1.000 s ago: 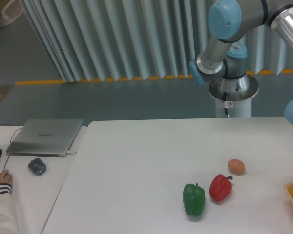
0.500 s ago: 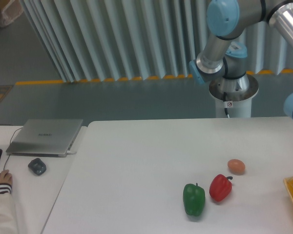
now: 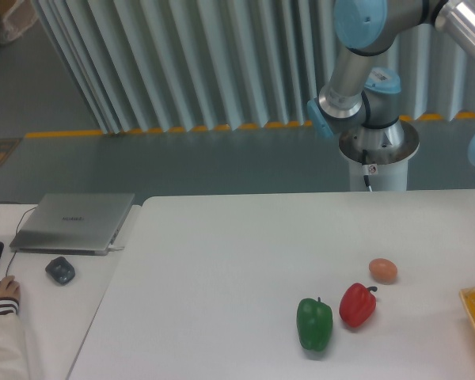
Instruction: Place the triangular bread on the table
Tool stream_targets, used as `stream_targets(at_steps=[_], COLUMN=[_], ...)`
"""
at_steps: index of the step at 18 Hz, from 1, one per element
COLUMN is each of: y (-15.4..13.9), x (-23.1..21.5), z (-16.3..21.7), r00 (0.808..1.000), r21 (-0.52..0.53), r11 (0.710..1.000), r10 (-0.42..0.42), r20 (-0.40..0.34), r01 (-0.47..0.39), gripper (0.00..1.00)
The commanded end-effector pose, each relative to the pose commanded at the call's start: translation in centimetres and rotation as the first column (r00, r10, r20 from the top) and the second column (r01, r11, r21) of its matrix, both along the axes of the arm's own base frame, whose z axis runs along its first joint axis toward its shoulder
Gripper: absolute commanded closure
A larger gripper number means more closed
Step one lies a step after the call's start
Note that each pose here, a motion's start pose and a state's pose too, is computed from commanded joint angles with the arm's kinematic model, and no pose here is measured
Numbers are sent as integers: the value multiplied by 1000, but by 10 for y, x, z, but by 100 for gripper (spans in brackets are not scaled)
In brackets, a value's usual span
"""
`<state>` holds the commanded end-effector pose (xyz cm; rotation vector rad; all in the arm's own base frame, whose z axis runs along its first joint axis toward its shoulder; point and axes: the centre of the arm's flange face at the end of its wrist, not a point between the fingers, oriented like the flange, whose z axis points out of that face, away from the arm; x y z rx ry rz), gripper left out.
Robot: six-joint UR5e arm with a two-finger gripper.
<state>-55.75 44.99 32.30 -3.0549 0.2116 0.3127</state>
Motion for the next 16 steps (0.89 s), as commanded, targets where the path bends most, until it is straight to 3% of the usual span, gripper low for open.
stream_targets(at_steps=[13,15,16], y=[1,1,1], x=[-5,-5,-5], z=[-42,-43,-41], r00=[1000,1000,1000], r21=[-66,-66,-63], r11=[998,998,998], r10=[9,11,12], r20=[25,26,24], r01=[-8,-9,-11], gripper=[1,13,33])
